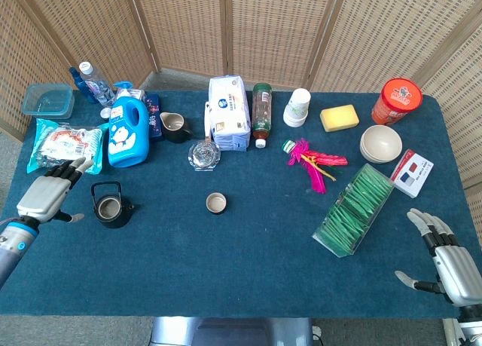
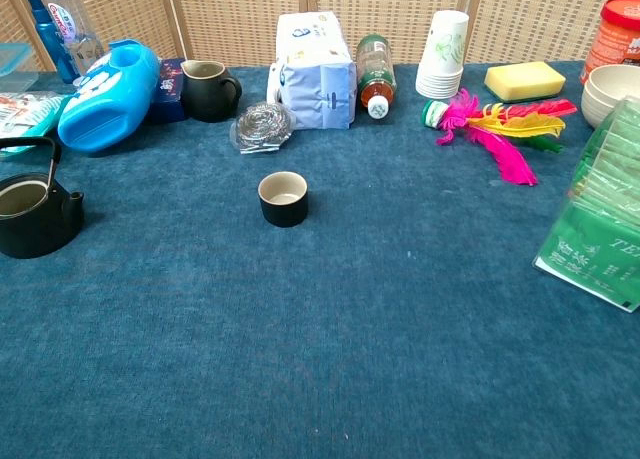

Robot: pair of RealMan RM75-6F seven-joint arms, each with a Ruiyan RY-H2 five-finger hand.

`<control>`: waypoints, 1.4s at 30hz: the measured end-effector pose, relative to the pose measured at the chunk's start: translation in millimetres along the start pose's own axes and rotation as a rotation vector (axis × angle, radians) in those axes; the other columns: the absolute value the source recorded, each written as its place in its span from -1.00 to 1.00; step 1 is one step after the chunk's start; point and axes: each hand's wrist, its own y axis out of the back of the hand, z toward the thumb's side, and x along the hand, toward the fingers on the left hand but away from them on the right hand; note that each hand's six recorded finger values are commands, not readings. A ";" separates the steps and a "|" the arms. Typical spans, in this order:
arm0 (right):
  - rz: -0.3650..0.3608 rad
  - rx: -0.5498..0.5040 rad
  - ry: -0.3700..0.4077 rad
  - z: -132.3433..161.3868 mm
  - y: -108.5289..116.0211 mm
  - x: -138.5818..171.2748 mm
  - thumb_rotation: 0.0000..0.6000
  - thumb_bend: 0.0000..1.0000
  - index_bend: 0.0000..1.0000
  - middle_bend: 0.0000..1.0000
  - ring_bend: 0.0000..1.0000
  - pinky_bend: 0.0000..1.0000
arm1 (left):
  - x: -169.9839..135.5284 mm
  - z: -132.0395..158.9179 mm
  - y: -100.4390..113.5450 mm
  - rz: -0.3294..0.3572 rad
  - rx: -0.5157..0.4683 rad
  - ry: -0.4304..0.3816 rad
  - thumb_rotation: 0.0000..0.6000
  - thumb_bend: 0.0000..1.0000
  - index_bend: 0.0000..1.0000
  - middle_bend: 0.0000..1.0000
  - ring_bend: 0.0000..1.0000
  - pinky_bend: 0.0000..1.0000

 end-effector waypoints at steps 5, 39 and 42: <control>0.006 0.003 -0.005 -0.3 -1.9 -1.7 1.00 -1.00 -1.00 -1.00 -1.00 -1.00 | 19.2 6.2 0.8 -0.061 0.001 0.036 1.00 -0.83 -1.00 -1.00 -1.00 -0.81; 0.008 -0.003 -0.007 -0.7 -2.2 -3.1 1.00 -1.00 -1.00 -1.00 -1.00 -1.00 | 68.1 59.0 -20.9 -0.169 0.097 0.104 1.00 -0.56 -0.39 -0.18 -0.19 0.11; 0.007 -0.003 -0.007 -1.2 -1.8 -3.3 1.00 -1.00 -1.00 -1.00 -1.00 -1.00 | 68.5 60.2 -19.0 -0.156 0.099 0.107 1.00 -0.52 -0.30 -0.02 -0.09 0.13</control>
